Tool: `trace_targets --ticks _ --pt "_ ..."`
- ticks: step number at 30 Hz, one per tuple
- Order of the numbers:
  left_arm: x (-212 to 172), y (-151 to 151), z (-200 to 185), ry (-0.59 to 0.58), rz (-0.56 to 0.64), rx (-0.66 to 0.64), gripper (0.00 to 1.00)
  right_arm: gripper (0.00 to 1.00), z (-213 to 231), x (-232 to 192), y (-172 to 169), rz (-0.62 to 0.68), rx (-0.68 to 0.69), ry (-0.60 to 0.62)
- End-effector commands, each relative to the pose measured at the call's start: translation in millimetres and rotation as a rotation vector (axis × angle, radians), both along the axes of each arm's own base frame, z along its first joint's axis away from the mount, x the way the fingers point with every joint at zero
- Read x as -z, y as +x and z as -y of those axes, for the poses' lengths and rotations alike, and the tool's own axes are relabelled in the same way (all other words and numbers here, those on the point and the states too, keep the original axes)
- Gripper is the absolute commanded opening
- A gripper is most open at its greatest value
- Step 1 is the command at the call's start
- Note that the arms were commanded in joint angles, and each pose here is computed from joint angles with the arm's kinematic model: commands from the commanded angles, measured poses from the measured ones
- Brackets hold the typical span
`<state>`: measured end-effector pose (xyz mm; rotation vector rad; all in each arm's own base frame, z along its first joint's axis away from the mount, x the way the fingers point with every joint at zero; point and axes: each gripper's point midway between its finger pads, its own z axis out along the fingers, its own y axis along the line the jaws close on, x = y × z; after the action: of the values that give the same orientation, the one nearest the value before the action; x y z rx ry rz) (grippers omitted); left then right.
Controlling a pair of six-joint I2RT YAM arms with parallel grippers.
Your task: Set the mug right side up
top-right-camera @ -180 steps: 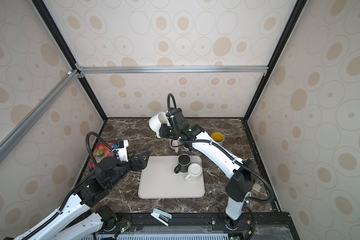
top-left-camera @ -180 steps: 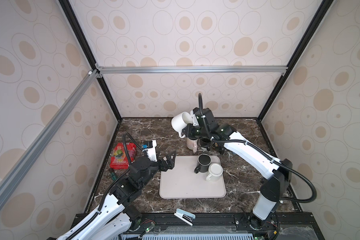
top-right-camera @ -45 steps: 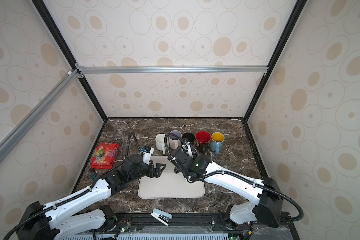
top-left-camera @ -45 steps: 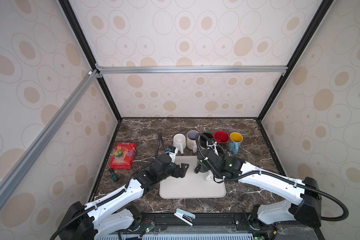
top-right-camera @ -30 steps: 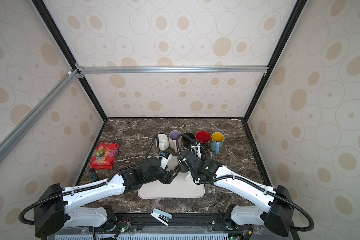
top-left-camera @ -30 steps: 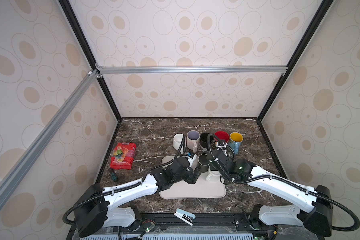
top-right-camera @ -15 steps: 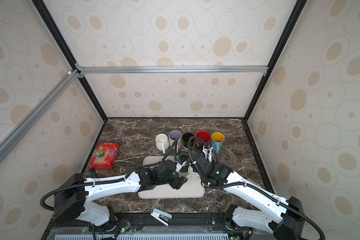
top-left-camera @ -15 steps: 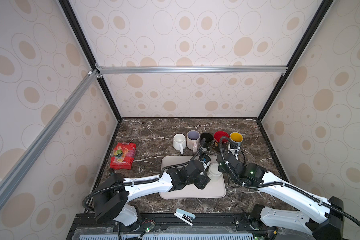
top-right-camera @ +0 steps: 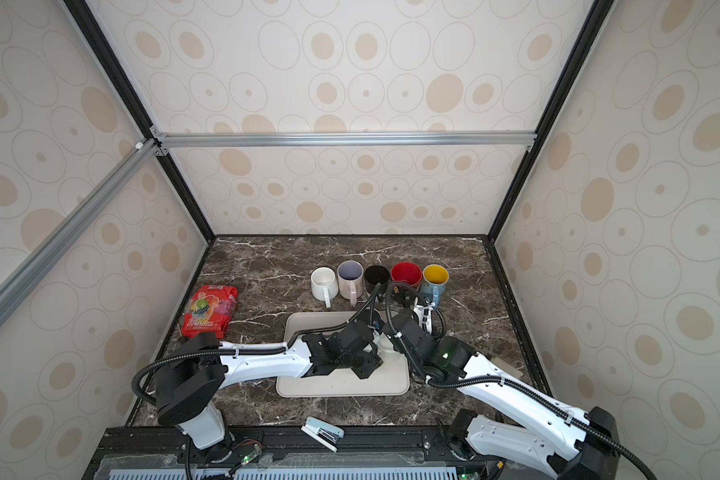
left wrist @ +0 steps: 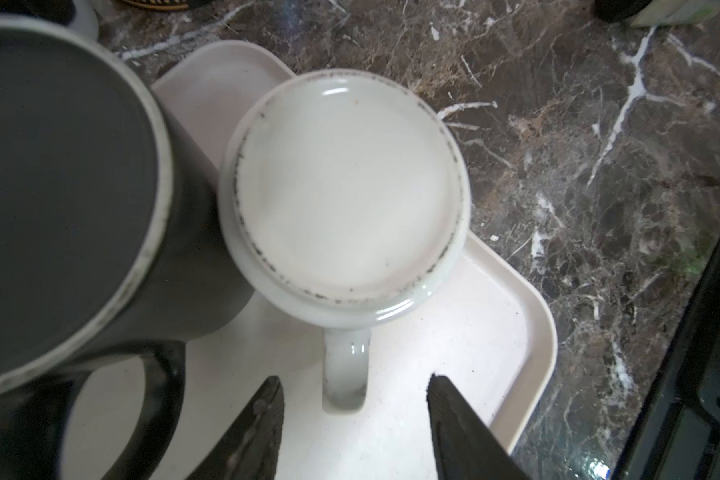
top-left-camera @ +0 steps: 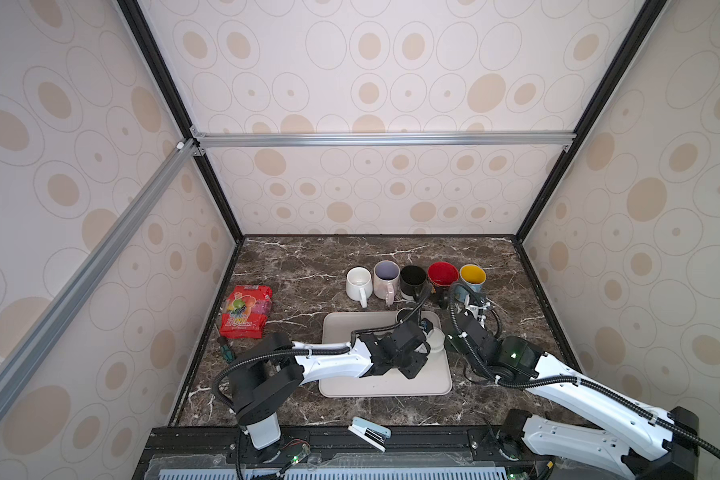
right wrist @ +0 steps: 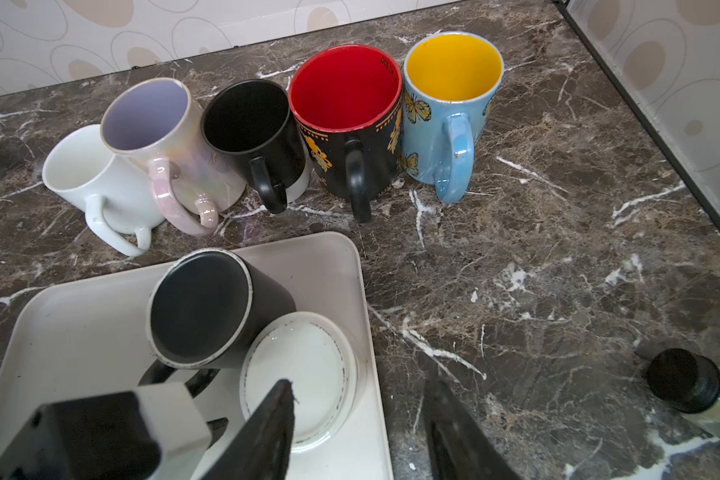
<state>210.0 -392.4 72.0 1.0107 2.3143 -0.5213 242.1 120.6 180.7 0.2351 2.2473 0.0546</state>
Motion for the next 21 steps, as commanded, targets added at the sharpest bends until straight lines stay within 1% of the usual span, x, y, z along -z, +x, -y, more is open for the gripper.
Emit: trace_targets --ticks 1,6,21 --pt "-14 5 17 -0.034 0.028 0.017 0.53 0.52 9 4 -1 0.006 0.037 -0.003" --pt "-15 10 21 -0.034 0.041 0.002 0.51 0.52 11 5 -2 0.014 0.037 0.006" --pt "-6 16 26 -0.022 0.033 -0.022 0.38 0.49 16 11 -9 0.019 0.032 0.032"
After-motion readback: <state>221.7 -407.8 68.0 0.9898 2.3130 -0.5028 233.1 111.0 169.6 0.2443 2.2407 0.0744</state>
